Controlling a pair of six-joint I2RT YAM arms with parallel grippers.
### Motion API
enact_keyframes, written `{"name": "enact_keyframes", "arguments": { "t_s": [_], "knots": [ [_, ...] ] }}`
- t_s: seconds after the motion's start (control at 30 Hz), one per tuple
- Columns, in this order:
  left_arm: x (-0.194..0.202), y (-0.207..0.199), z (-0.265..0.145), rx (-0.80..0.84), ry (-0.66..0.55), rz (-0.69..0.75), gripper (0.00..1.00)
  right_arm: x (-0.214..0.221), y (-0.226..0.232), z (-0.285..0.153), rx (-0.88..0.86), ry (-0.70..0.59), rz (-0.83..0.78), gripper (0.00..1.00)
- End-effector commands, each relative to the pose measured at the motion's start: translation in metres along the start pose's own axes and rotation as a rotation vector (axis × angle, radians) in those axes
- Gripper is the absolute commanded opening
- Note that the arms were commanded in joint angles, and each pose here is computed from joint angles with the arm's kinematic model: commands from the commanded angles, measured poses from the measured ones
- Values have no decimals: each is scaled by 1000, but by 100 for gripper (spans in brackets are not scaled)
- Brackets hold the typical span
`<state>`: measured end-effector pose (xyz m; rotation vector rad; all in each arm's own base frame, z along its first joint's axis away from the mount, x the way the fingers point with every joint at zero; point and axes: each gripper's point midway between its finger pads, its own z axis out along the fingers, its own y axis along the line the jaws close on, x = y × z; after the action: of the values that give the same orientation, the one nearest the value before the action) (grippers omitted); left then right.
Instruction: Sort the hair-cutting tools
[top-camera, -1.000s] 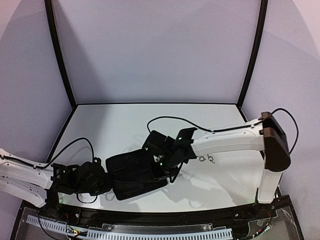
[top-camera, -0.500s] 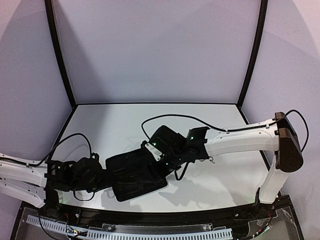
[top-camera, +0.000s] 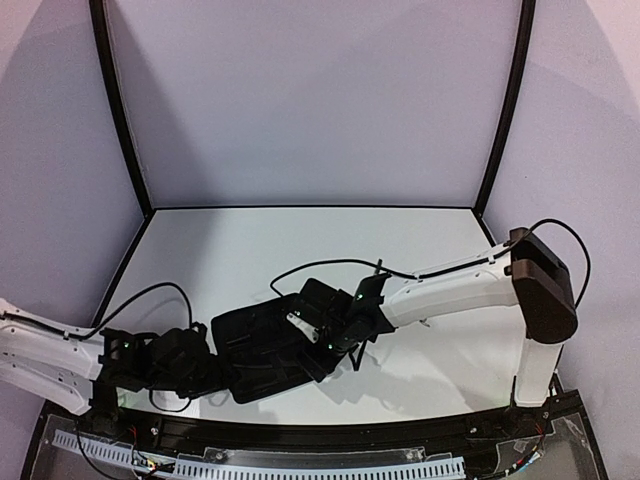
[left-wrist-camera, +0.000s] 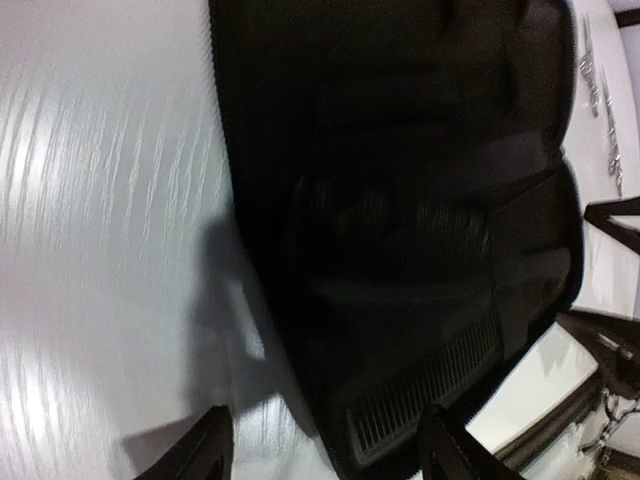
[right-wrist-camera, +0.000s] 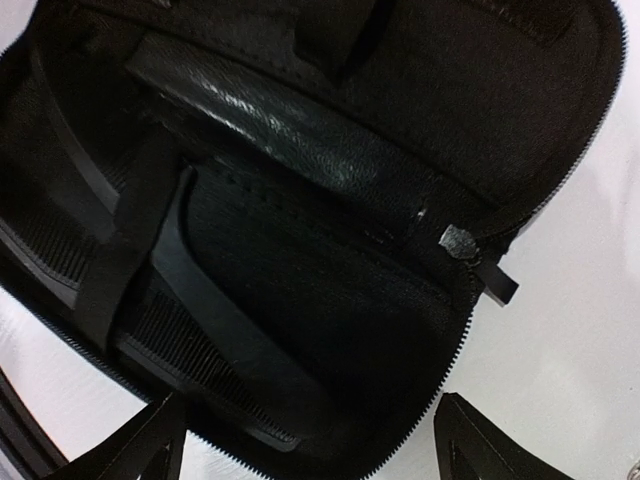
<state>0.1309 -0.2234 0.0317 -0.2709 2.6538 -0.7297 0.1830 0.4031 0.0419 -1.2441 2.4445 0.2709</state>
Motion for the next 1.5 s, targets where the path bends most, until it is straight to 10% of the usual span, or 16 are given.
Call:
{"name": "enact_keyframes", "arguments": {
  "t_s": [0.0, 0.33, 1.03, 1.47],
  "knots": [
    [16, -15, 13, -25, 77, 45, 58, 5, -8, 11, 40, 10, 3, 84],
    [30, 9, 45, -298, 142, 154, 18, 16, -29, 21, 127, 39, 92, 66],
    [27, 39, 44, -433, 122, 194, 7, 9, -69, 2, 251, 22, 7, 57],
    [-94, 14, 31, -509, -100, 280, 12, -34, -65, -127, 17, -320, 269, 97]
  ]
}}
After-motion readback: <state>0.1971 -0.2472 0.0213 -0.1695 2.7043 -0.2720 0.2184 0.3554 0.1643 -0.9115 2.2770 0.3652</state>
